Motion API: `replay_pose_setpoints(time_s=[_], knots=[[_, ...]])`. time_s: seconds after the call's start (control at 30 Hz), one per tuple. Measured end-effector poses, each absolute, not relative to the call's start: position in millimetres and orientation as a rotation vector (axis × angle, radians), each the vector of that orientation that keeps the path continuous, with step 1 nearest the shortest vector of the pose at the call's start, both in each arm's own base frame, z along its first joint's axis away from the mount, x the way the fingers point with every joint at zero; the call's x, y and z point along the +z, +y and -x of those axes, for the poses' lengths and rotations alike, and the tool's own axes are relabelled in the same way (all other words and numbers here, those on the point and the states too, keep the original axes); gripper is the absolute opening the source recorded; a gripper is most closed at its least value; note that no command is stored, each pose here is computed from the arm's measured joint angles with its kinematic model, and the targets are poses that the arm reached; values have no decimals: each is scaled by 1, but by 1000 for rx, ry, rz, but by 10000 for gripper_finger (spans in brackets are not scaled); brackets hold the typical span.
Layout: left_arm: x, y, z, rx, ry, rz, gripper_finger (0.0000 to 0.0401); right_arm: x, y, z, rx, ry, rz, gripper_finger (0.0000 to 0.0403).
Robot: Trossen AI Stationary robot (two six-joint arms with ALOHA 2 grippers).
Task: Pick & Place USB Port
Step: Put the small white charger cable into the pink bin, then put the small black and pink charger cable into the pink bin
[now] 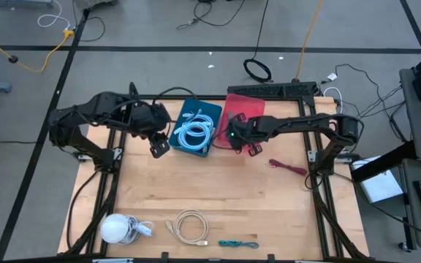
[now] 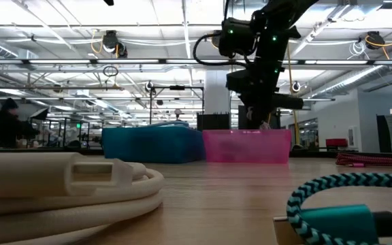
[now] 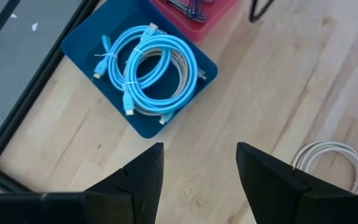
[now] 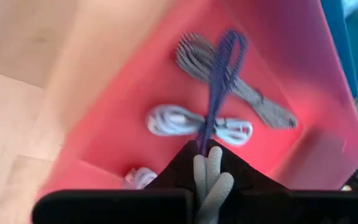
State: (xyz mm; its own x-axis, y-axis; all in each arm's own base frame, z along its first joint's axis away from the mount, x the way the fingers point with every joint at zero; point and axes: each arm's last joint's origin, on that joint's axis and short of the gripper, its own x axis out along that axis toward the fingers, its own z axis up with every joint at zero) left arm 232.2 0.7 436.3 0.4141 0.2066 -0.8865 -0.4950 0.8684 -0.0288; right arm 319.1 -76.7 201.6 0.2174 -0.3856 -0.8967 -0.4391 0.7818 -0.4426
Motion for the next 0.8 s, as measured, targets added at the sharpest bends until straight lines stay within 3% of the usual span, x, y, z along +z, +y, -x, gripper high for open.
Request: replay_pose_setpoints(time_s=[0.23, 0.4, 0.8], knots=[[436, -6, -232, 449, 1051, 294, 202, 198, -60, -308, 185, 1518, 784, 10], [437, -8, -232, 458, 1044, 274, 202, 194, -60, -304, 116, 1561, 792, 13], [437, -8, -232, 461, 1043, 279, 202, 193, -63, -301, -147, 1598, 731, 165]])
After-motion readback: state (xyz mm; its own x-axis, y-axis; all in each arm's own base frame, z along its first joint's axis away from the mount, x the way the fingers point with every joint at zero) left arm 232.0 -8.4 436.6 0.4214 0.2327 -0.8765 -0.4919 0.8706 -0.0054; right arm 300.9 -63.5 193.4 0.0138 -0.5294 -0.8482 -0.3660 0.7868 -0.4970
